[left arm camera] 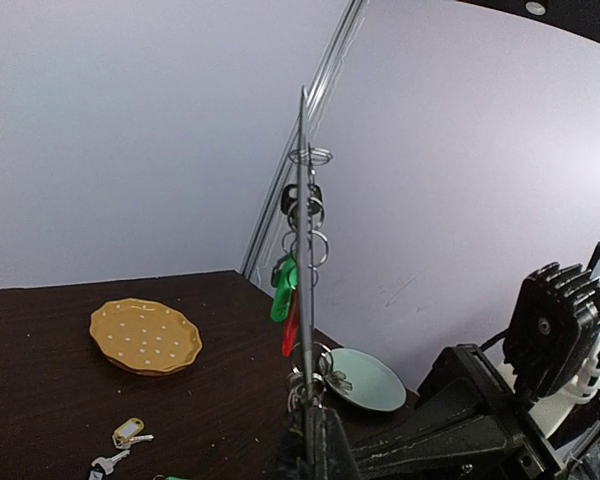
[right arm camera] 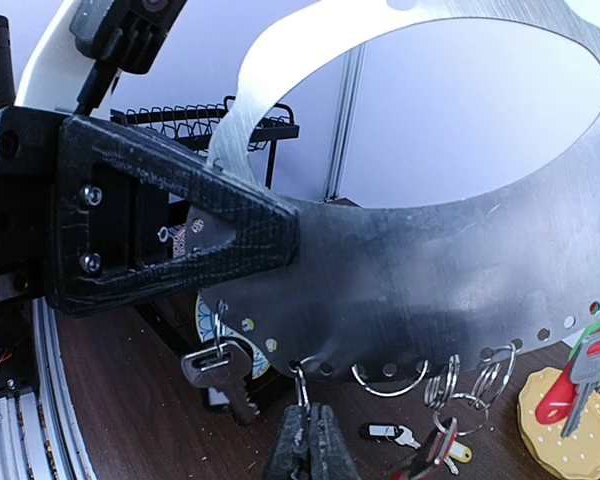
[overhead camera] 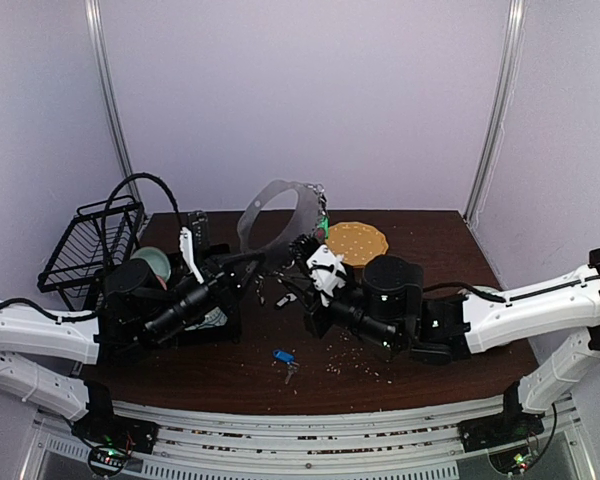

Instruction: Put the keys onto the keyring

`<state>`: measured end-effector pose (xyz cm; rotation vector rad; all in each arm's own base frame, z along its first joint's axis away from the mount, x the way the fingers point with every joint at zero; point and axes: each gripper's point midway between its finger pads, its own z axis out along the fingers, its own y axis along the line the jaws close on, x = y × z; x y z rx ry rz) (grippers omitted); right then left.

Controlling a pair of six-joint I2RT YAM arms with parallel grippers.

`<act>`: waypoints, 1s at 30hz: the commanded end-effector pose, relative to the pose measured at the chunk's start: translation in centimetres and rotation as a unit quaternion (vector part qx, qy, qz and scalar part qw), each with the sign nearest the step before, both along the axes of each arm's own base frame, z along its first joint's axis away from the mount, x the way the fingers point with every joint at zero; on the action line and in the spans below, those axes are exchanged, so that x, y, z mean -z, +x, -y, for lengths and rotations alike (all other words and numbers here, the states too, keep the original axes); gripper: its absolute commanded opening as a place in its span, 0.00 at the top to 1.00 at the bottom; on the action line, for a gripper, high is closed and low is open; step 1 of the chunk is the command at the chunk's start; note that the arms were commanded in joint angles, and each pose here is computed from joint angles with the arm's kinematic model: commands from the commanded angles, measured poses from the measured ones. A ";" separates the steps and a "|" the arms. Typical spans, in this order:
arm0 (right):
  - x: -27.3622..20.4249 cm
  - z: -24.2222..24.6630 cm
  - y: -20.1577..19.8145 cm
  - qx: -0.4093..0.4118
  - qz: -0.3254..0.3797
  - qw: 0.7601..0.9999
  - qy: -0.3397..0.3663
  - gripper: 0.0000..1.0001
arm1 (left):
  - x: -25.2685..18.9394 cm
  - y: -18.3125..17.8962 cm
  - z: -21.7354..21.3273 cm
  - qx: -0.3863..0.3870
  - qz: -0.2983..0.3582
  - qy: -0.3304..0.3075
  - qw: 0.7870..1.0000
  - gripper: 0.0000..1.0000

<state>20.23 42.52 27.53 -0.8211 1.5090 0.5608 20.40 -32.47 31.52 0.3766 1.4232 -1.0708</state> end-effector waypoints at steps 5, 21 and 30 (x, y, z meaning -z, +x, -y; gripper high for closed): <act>-4.1 2.1 -0.4 -0.016 0.034 0.997 0.069 1.00 | -0.6 0.3 -0.2 0.007 -0.016 -0.046 0.999 1.00; -4.3 3.5 0.0 -0.004 0.043 0.997 0.058 1.00 | 0.2 1.0 -1.0 -0.025 -0.019 -0.017 0.999 0.61; -2.3 4.8 -0.8 -0.034 0.038 0.998 -0.034 1.00 | -1.7 0.9 -5.1 -0.100 0.057 0.062 0.991 0.49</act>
